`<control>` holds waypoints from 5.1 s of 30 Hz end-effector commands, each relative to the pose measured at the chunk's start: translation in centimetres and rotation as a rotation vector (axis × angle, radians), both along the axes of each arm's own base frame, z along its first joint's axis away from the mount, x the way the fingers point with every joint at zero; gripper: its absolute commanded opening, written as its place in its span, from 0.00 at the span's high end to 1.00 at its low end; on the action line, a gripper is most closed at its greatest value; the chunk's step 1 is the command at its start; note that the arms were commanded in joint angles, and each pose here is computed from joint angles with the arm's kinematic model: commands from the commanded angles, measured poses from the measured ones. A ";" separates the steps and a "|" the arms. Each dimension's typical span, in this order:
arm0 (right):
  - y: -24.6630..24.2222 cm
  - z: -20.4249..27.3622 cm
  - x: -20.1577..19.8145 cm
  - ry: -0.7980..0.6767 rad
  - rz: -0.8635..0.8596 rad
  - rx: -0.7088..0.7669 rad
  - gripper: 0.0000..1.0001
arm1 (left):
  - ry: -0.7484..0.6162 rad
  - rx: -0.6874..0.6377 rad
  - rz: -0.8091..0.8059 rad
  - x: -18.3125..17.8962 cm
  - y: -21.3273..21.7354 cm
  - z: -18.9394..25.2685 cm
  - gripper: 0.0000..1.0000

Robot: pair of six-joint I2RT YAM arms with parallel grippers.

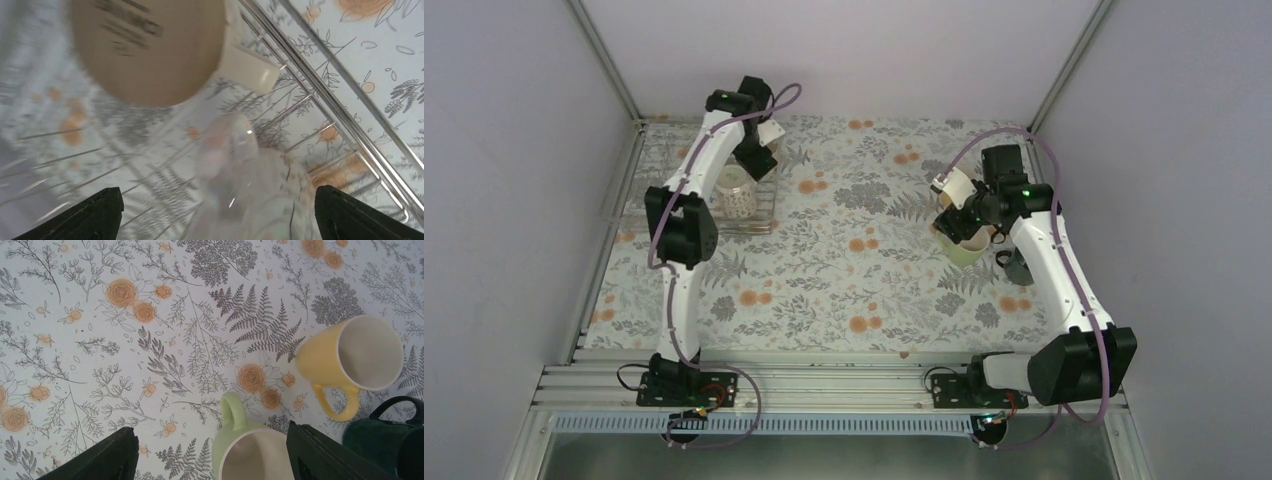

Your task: Unload the cups from the dish rack

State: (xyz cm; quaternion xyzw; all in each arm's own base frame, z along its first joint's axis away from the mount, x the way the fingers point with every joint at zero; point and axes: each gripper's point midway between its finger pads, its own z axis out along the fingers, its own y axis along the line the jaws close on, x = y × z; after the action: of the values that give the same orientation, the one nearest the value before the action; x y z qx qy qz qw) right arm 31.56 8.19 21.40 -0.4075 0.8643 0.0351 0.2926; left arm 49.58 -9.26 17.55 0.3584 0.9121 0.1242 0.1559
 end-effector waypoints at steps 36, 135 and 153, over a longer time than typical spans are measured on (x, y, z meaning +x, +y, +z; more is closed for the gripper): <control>0.1 -1.2 0.1 -0.017 -0.018 0.009 0.23 | 0.189 -0.179 0.192 -0.3 1.5 -6.7 0.97; 14.4 11.4 2.9 -0.083 0.399 0.510 0.97 | -0.483 -0.821 -0.636 -9.2 -19.3 25.0 0.26; 7.3 -6.2 -0.4 0.309 0.206 -0.075 0.96 | -0.677 -0.329 -0.126 -2.7 -4.6 22.8 0.00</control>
State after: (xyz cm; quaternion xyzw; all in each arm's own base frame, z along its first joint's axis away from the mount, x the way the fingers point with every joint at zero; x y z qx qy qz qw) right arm 31.47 15.44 16.69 -0.4652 0.8627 0.1338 0.1463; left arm 44.08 -18.08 41.49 0.3881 0.7534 0.0114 0.5307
